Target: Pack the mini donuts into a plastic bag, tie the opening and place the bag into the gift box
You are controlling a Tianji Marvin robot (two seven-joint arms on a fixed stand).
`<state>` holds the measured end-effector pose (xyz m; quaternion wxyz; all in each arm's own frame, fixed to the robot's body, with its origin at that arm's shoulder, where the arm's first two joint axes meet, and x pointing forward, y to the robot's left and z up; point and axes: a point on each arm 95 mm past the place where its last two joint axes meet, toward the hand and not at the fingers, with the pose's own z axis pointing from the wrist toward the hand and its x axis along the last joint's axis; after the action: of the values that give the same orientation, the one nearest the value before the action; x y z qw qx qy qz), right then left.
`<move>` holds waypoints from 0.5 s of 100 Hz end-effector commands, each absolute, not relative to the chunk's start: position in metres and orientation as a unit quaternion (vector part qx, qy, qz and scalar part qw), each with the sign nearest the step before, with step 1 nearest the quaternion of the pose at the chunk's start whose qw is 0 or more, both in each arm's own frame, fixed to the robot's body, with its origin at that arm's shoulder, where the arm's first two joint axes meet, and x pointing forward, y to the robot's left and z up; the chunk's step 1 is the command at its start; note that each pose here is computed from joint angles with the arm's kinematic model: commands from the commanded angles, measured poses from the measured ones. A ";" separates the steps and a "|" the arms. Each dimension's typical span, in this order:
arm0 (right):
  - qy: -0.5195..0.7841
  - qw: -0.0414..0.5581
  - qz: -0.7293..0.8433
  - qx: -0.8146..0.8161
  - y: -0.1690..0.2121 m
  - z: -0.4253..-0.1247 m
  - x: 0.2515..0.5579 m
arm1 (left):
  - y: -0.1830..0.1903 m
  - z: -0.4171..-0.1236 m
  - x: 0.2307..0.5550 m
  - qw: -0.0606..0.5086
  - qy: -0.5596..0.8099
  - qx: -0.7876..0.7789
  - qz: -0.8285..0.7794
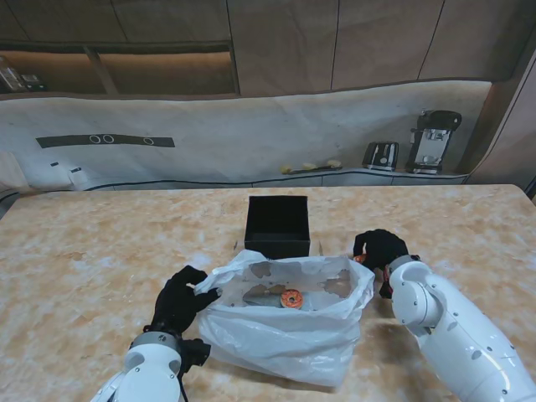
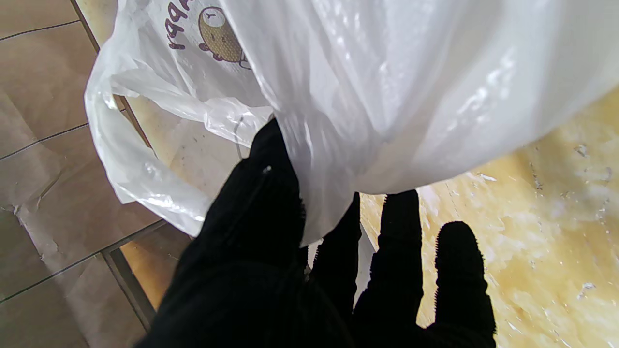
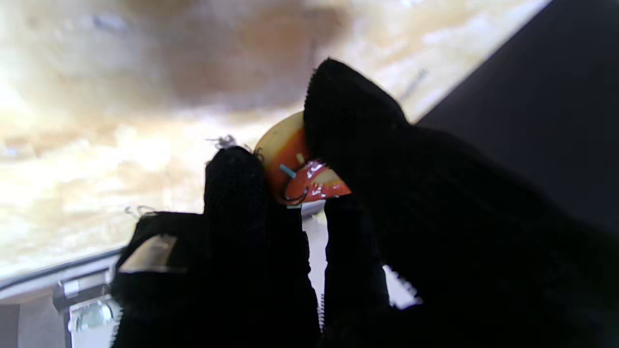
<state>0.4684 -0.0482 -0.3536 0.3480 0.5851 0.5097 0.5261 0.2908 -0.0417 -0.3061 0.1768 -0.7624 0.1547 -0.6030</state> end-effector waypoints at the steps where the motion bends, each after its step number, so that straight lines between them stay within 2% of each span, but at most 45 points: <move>1: 0.509 0.344 0.545 0.571 -0.042 -0.341 0.466 | -0.044 -0.306 0.289 0.169 0.156 -0.764 -0.603; 33: 0.487 0.330 0.628 0.509 -0.033 -0.277 0.449 | -0.045 -0.306 0.289 0.169 0.156 -0.763 -0.605; 50: 0.489 0.297 0.667 0.478 -0.021 -0.252 0.437 | -0.046 -0.307 0.289 0.168 0.154 -0.763 -0.605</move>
<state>0.4429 -0.0311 -0.2575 0.3197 0.4865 0.4833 0.6539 0.2906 -0.0424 -0.3062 0.1769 -0.7607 0.1533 -0.6055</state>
